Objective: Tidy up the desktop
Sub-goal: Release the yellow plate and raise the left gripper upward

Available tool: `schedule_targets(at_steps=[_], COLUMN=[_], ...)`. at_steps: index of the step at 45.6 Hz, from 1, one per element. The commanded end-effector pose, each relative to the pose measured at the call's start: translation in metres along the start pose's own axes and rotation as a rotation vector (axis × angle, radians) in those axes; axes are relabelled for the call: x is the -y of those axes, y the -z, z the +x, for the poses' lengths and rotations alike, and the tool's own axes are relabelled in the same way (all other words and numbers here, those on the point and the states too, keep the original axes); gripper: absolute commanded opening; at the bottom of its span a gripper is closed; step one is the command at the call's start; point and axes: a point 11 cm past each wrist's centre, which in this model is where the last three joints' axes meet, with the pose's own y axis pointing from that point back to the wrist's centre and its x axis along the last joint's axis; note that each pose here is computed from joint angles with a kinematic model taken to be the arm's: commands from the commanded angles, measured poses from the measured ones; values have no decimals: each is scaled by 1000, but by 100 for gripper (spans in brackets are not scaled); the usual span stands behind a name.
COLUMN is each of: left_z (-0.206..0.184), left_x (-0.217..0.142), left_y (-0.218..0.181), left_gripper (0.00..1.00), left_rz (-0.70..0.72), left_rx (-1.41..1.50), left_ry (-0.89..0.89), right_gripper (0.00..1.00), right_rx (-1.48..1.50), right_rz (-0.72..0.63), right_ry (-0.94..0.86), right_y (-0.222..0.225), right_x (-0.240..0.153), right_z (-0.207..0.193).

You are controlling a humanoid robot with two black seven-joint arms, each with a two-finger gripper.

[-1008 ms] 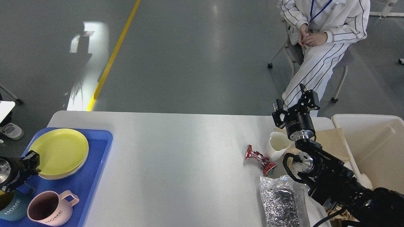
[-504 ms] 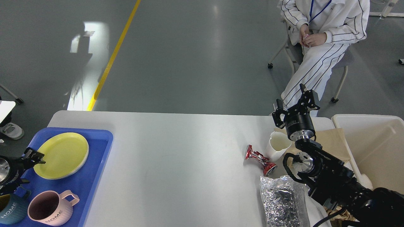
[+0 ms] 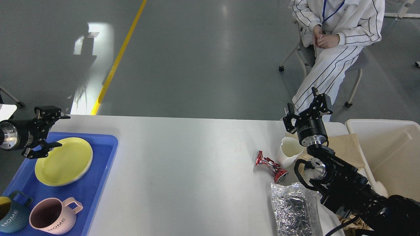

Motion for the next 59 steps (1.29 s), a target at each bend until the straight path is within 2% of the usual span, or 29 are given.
schedule_targets(at_steps=[1,10,20,26,33,38,48,54,59], left_z=[-15,-36,-70,-95,-119,-152,-184,-181,-157], left_x=[2,13,21,34,49,59,71,74,68], left_y=[-33,-49,-106,-133,-180,-204,-202,-197,-194], left_gripper=[97,97,97,97,97,97,97,97,97], left_rz=[-118,-188,-571,-728,-900,-953,-976,-959,-971], left_rx=[-27,-31,-127,-354,-749,-968,-991,-963,-929], left_ry=[68,141,223,272,211,255,250,230,177], right_gripper=[100,100,100,100,100,100,100,100,100], right_rx=[0,0,1,1,2,3,3,3,3], right_rz=[0,0,0,-1,0,-2,-3,-3,-3], right_ry=[0,0,1,1,1,4,3,3,3], right_y=[0,0,0,-1,-1,-2,-2,-2,-2], right_x=[0,0,0,0,0,1,0,0,0], right_z=[0,0,0,-1,-1,-3,-3,-3,-3])
